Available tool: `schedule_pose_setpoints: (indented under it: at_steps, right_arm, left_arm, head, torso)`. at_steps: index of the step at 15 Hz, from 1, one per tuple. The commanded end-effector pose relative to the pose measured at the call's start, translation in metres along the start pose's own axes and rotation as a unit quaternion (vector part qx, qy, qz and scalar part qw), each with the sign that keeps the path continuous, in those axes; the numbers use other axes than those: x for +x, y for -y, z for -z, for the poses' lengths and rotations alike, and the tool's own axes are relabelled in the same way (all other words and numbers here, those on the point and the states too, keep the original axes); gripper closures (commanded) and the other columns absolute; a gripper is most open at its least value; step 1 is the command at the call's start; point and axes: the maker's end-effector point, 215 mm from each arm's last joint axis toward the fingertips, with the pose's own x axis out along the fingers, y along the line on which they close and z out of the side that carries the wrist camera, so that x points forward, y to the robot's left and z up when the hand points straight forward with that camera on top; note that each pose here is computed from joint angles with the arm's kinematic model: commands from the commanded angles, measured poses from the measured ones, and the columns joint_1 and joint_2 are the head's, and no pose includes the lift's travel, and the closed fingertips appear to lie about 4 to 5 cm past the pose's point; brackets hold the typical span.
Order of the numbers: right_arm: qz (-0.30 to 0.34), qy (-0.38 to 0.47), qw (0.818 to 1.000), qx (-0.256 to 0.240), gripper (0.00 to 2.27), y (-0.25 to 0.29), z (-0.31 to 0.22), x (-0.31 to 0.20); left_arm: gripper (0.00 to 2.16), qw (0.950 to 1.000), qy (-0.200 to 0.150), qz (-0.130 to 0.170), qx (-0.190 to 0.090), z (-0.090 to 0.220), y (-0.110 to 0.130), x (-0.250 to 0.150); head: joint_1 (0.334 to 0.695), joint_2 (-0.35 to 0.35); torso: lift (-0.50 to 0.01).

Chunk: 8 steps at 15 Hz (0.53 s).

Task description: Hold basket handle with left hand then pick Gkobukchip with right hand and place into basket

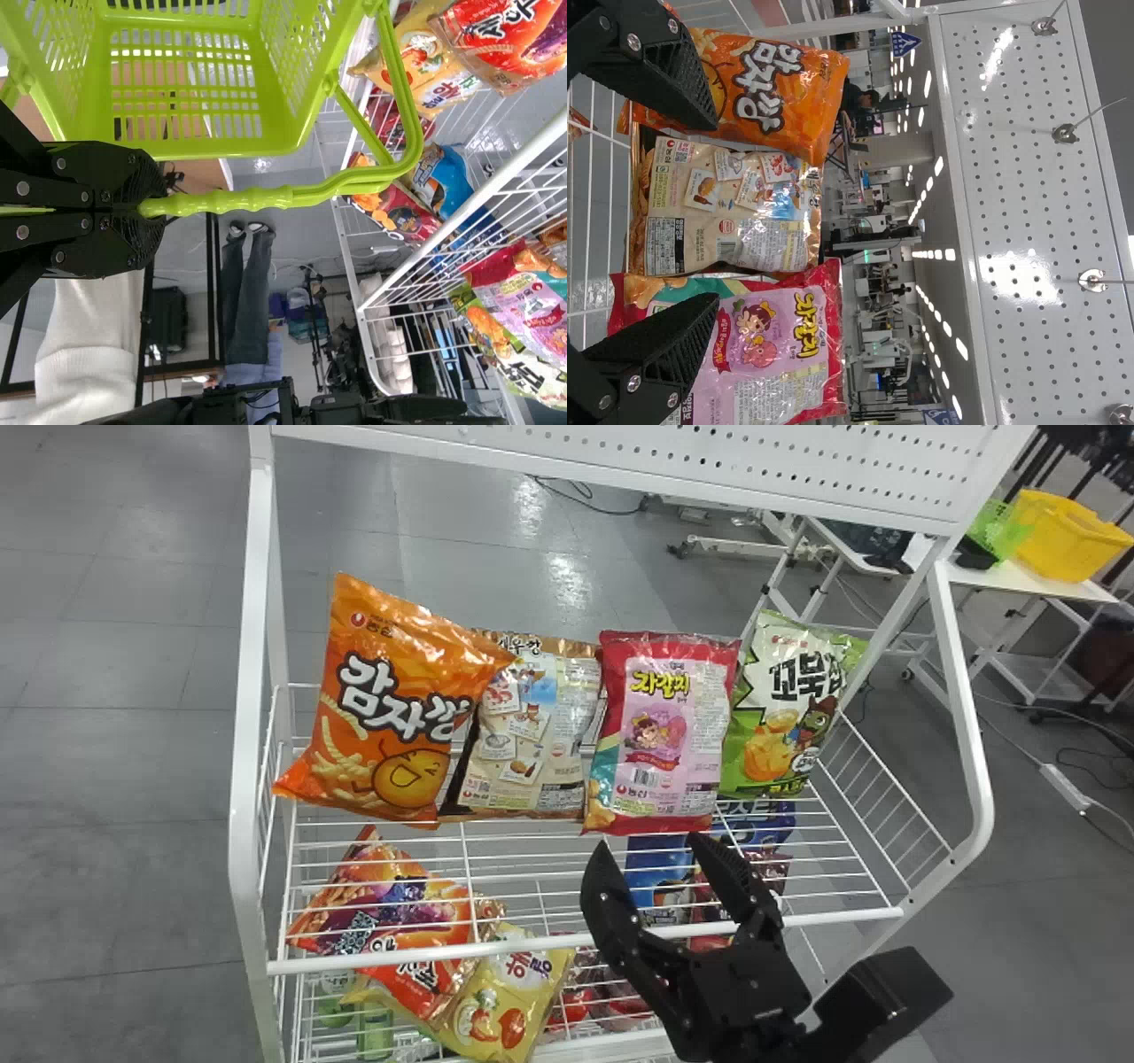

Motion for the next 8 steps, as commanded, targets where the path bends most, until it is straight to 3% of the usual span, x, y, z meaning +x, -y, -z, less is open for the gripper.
schedule_pose_setpoints:
  at_steps: [1, 8]
  right_arm:
    - [0.002, 0.001, 1.0, 0.0, 0.14, 0.001, -0.001, 0.0]
    - [0.012, 0.01, 1.0, -0.004, 0.14, 0.01, -0.006, 0.0]
  left_arm:
    - [1.72, 1.0, 0.002, 0.004, 0.001, -0.001, 0.003, 0.0]
    - [1.72, 0.9996, 0.008, 0.021, 0.016, -0.004, 0.024, -0.005]
  head:
    - [0.695, -0.35]
    - [0.695, -0.35]
  torso:
    - [-0.032]
    - [-0.032]
